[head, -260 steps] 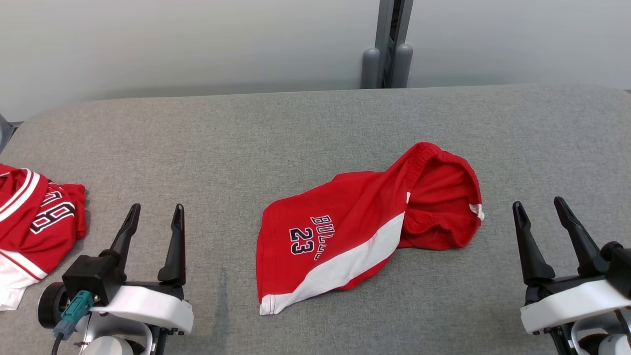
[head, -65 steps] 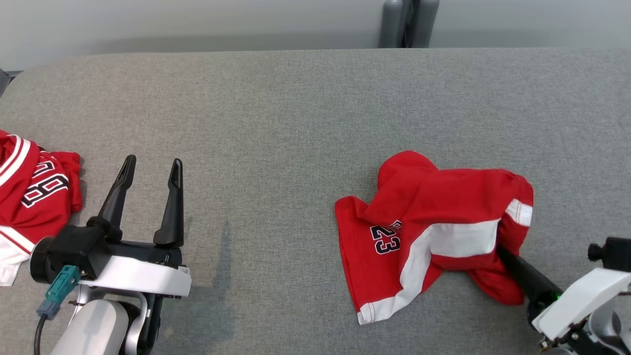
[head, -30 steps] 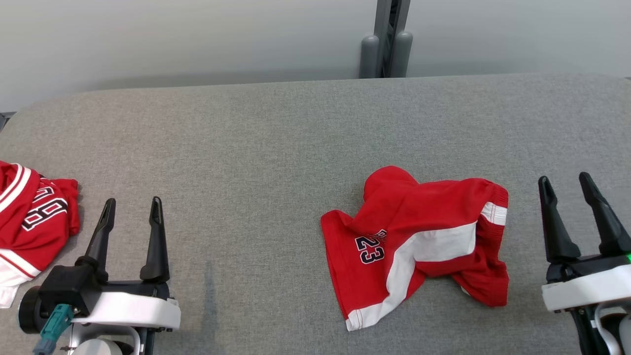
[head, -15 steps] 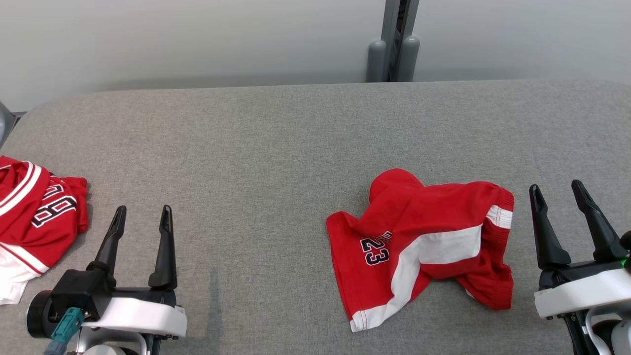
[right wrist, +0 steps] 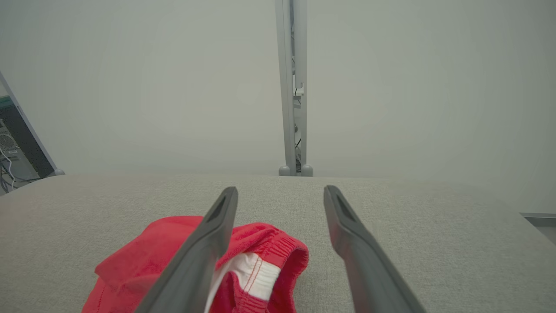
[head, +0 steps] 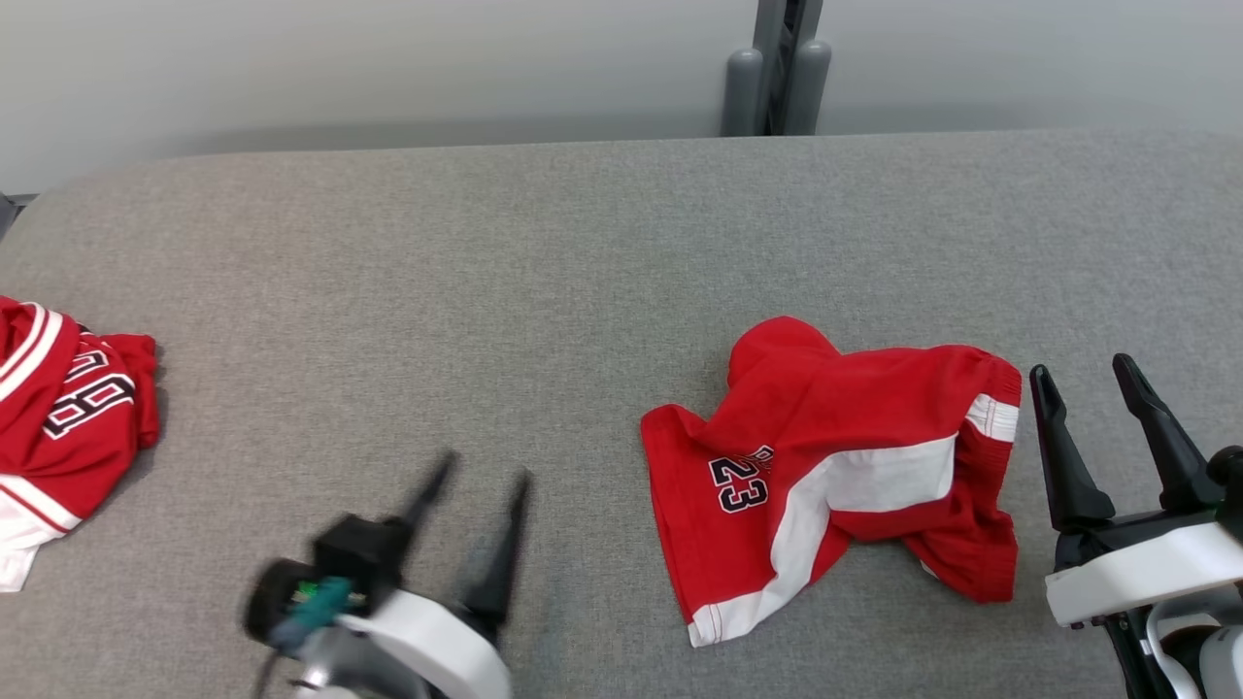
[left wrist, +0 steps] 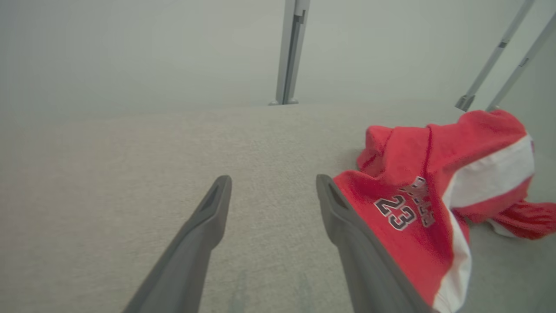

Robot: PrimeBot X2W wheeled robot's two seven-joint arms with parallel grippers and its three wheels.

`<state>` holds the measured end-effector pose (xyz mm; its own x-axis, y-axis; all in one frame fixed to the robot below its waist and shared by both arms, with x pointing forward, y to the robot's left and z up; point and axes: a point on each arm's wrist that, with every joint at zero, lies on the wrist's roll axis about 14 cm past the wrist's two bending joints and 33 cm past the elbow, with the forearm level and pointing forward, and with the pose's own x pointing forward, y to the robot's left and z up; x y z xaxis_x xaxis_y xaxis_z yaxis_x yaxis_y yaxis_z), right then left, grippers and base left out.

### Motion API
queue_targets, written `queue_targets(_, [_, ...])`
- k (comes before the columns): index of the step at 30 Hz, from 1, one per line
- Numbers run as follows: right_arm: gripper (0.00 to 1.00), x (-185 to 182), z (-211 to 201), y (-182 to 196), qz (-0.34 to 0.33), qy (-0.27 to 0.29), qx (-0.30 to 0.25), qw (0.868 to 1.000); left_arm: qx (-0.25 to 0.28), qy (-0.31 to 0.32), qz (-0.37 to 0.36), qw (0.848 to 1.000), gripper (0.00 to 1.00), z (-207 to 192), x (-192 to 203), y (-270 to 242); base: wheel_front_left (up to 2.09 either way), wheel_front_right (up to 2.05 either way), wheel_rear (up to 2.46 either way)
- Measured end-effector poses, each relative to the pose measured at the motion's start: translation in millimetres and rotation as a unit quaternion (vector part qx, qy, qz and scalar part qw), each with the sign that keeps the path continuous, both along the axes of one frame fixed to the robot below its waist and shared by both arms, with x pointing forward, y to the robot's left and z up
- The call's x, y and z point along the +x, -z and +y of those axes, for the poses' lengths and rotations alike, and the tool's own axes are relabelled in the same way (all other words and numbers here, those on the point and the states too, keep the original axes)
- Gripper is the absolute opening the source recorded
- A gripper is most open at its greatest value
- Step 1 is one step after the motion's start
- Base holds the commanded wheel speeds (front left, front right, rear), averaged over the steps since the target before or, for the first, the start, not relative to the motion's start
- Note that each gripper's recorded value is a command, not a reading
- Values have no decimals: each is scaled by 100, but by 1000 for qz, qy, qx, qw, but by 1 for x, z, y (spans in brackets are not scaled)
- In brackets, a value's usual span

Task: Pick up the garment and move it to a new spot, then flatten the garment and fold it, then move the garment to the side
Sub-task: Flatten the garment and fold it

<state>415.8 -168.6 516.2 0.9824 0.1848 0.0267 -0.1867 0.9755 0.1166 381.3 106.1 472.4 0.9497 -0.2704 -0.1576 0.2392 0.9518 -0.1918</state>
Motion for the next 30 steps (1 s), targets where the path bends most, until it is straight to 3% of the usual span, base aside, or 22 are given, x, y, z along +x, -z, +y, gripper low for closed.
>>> queue_targets(4, [100,-1,-3,9,16,4,-2,1000,-24,113,126,985,100,-65,-35,49,0,0,0])
queue_targets(8, [100,-1,-8,19,32,12,0,999,-46,170,191,966,100,-98,-57,70,0,0,0])
queue_targets(20, [100,3,-24,41,63,34,-1,997,-62,249,240,936,100,-140,-63,92,0,0,0])
queue_targets(21, [100,2,-25,43,66,35,-2,997,-63,252,242,935,65,-142,-63,93,0,0,0])
queue_targets(22, [100,2,-26,44,68,36,-2,997,-63,254,243,934,0,-143,-62,94,0,0,0])
queue_targets(30, [100,-2,2,60,112,-27,16,993,-55,246,238,938,0,-138,-56,98,0,0,0])
